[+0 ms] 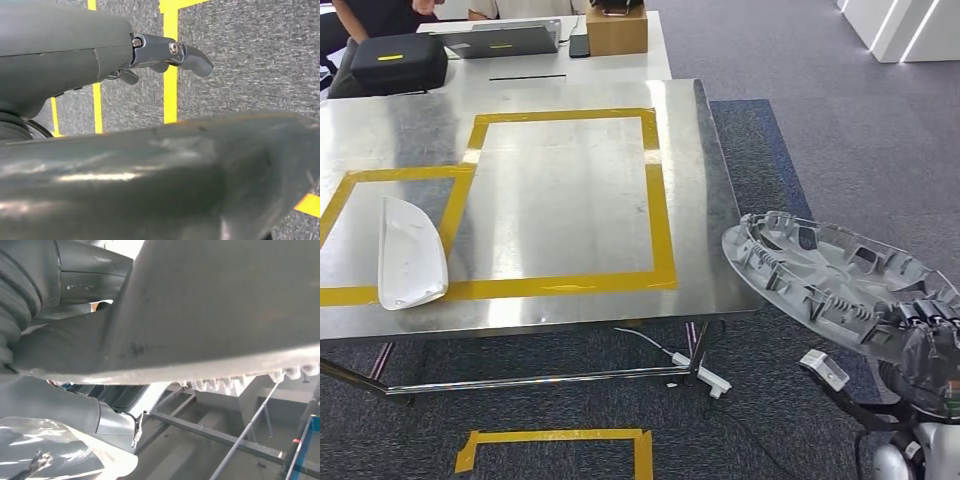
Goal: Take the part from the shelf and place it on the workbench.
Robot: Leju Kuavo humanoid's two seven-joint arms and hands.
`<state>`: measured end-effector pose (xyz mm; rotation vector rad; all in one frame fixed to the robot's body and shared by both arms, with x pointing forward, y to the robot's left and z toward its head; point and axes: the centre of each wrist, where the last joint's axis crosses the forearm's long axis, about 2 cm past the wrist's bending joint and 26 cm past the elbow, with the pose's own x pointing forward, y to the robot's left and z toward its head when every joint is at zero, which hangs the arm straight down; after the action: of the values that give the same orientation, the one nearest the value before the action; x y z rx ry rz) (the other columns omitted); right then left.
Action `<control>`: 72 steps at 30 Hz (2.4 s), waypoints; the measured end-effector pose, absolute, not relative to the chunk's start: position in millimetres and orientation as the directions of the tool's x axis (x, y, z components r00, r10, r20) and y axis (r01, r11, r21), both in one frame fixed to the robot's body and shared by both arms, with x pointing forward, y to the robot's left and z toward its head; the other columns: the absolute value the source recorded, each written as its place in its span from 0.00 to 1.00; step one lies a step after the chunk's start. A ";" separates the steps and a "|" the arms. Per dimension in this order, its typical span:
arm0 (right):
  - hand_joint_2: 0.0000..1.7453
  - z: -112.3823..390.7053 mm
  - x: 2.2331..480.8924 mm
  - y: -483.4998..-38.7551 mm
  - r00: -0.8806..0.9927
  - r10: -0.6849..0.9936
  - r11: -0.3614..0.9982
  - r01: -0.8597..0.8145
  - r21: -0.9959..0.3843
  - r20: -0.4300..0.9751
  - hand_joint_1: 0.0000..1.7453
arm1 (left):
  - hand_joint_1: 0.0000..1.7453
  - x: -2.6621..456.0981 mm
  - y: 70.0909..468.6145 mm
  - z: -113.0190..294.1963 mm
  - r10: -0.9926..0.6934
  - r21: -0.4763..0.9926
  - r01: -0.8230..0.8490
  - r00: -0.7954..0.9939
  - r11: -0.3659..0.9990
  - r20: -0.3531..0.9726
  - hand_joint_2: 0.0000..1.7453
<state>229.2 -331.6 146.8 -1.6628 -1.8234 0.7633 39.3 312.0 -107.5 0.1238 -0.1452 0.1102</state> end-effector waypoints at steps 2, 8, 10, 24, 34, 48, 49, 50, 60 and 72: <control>1.00 146.9 232.4 -333.0 -0.087 0.996 0.069 0.682 -0.728 0.012 1.00 | 0.00 38.7 312.3 -107.5 0.103 0.115 -0.120 0.984 0.986 0.149 0.00; 1.00 152.5 251.9 -333.8 -0.095 0.995 0.035 0.689 -0.724 -0.043 1.00 | 0.00 39.1 313.5 -107.5 0.068 0.118 -0.086 0.986 0.989 0.150 0.00; 1.00 158.7 264.8 -333.7 -0.097 0.992 0.011 0.700 -0.714 -0.079 1.00 | 0.00 41.6 314.4 -107.2 0.046 0.124 -0.067 0.985 0.990 0.163 0.00; 1.00 184.7 324.5 -321.4 -0.120 0.971 -0.055 0.733 -0.678 -0.209 1.00 | 0.00 54.6 317.8 -106.5 -0.021 0.147 -0.008 0.981 0.989 0.194 0.00; 1.00 185.8 338.3 -309.0 -0.154 0.963 -0.042 0.725 -0.688 -0.222 1.00 | 0.00 53.2 319.5 -107.1 -0.049 0.158 0.020 0.982 0.987 0.181 0.00; 1.00 176.0 352.2 -290.3 -0.255 0.953 0.052 0.667 -0.743 -0.162 1.00 | 0.00 53.6 320.9 -107.1 -0.102 0.192 0.069 0.980 0.979 0.170 0.00; 1.00 175.4 353.9 -285.8 -0.268 0.951 0.064 0.661 -0.748 -0.156 1.00 | 0.00 54.4 320.8 -107.0 -0.110 0.195 0.076 0.979 0.978 0.169 0.00; 1.00 175.2 355.6 -280.8 -0.281 0.948 0.074 0.656 -0.751 -0.152 1.00 | 0.00 55.3 320.8 -106.8 -0.118 0.197 0.083 0.979 0.977 0.169 0.00; 1.00 196.8 371.9 -220.5 -0.442 0.884 0.195 0.648 -0.736 -0.154 1.00 | 0.00 67.2 318.6 -105.2 -0.207 0.221 0.166 0.962 0.961 0.178 0.00; 1.00 211.1 373.4 -190.5 -0.524 0.835 0.260 0.646 -0.718 -0.169 1.00 | 0.00 70.6 318.9 -104.6 -0.246 0.238 0.201 0.952 0.950 0.179 0.00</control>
<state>373.4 -190.5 211.1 -1.3773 -2.2873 1.1189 70.6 318.9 -104.6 0.2200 -0.2088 -0.2293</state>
